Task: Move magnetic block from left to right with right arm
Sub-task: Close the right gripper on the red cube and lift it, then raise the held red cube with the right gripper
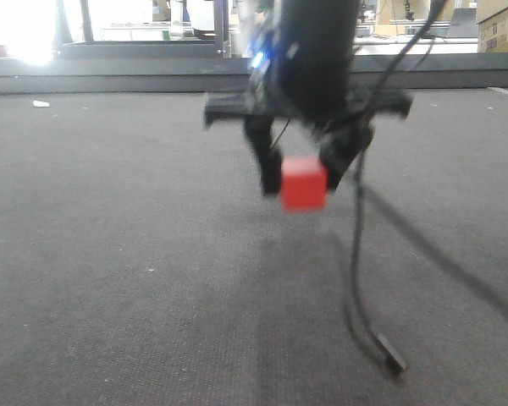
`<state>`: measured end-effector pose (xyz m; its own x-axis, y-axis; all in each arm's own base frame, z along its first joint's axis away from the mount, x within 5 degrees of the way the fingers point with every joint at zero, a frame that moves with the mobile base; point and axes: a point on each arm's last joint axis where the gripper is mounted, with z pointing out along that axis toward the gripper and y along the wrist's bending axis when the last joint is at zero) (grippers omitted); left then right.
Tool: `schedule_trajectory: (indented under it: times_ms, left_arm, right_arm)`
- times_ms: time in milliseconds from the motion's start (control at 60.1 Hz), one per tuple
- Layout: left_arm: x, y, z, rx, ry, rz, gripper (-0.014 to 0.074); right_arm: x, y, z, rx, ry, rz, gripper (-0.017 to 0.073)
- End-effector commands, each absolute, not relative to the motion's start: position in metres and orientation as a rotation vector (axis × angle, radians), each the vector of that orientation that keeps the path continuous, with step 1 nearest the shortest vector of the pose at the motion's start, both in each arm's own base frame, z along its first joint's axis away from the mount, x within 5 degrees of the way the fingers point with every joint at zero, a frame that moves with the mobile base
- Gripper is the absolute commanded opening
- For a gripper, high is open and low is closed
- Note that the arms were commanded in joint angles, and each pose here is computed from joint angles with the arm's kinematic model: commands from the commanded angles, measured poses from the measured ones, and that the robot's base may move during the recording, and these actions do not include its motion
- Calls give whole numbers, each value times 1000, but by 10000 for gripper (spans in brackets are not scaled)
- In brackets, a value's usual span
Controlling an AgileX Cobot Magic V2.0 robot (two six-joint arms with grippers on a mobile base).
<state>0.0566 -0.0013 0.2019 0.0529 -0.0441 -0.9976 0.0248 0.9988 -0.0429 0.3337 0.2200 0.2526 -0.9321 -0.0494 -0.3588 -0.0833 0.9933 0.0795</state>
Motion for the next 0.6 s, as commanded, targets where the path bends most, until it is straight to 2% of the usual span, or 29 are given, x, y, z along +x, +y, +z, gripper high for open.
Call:
schedule_trajectory:
  times_ms: [0,183,300,483,582]
  left_arm:
    - [55,-1,207,-16,1424,-59,-116]
    - [55,-1,207,-16,1424,-59,-116]
    - [55,-1,207,-16,1424,-59,-116]
    - [55,-1,207,-16,1424,-59,-116]
    - [55,-1,207,-16,1424,-59,-115]
  right_arm:
    - [330,192,309,-127,2618,187,140]
    - [317,136,332,-157,2549,155,140]
    - [301,97,332,-129,2519,115,140]
    - [259,45,323,-76,2453,43,140]
    - [231,28,314,-61,2424,20,140]
